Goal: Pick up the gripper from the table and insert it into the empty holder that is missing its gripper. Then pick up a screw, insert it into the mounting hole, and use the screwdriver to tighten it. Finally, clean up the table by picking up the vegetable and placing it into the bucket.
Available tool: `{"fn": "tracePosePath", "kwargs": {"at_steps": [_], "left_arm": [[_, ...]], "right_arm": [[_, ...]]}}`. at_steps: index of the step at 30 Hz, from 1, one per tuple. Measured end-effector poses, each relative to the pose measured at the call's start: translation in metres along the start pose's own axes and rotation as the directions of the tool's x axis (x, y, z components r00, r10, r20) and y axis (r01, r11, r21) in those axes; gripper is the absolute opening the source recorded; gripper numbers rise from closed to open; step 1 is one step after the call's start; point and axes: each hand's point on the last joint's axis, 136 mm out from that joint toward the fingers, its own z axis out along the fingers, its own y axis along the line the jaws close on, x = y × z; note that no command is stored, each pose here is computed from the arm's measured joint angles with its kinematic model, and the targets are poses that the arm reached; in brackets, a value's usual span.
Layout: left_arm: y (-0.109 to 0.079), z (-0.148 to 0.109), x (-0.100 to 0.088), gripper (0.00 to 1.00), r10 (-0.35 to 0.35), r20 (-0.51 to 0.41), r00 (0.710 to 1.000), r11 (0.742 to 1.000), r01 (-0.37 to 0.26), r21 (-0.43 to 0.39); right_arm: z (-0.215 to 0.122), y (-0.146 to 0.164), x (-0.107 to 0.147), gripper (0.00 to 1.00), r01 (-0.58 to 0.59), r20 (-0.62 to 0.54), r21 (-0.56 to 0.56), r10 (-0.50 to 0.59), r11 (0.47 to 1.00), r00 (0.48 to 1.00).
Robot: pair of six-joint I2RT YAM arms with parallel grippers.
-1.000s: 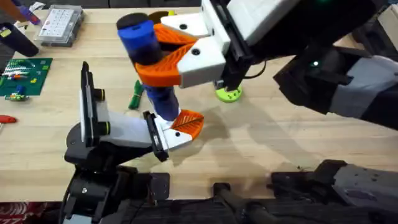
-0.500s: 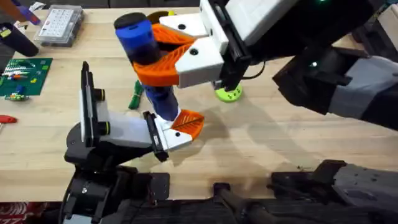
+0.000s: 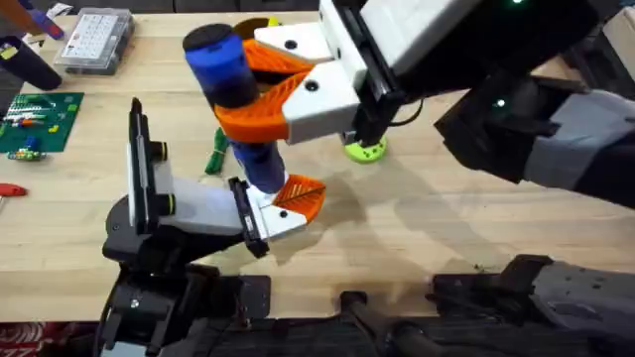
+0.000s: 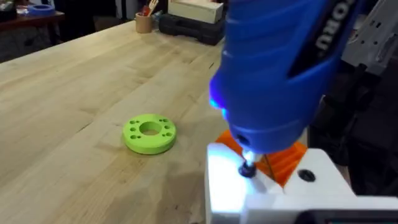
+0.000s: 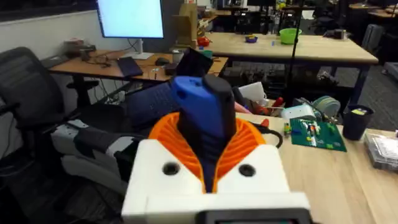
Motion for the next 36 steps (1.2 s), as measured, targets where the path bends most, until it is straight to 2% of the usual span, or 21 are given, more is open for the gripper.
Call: {"fn": "tracePosePath", "kwargs": {"at_steps": [6, 23, 36], "left_arm": [[0.000, 0.000, 0.000, 0.014, 0.000, 0.000, 1.000, 1.000, 0.000, 0.000], [-0.001, 0.000, 0.000, 0.014, -0.002, -0.001, 1.000, 1.000, 0.002, 0.003], [-0.001, 0.000, 0.000, 0.014, -0.005, -0.001, 1.000, 1.000, 0.005, 0.004]], "right_arm": [[-0.006, 0.009, 0.001, 0.047, 0.054, 0.048, -0.016, -0.053, 0.998, 0.997], [-0.011, -0.009, 0.003, 0.047, -0.076, 0.070, 0.075, 0.071, 0.994, 0.995], [-0.009, -0.009, 0.003, 0.047, -0.086, 0.072, 0.076, 0.081, 0.993, 0.994]]}}
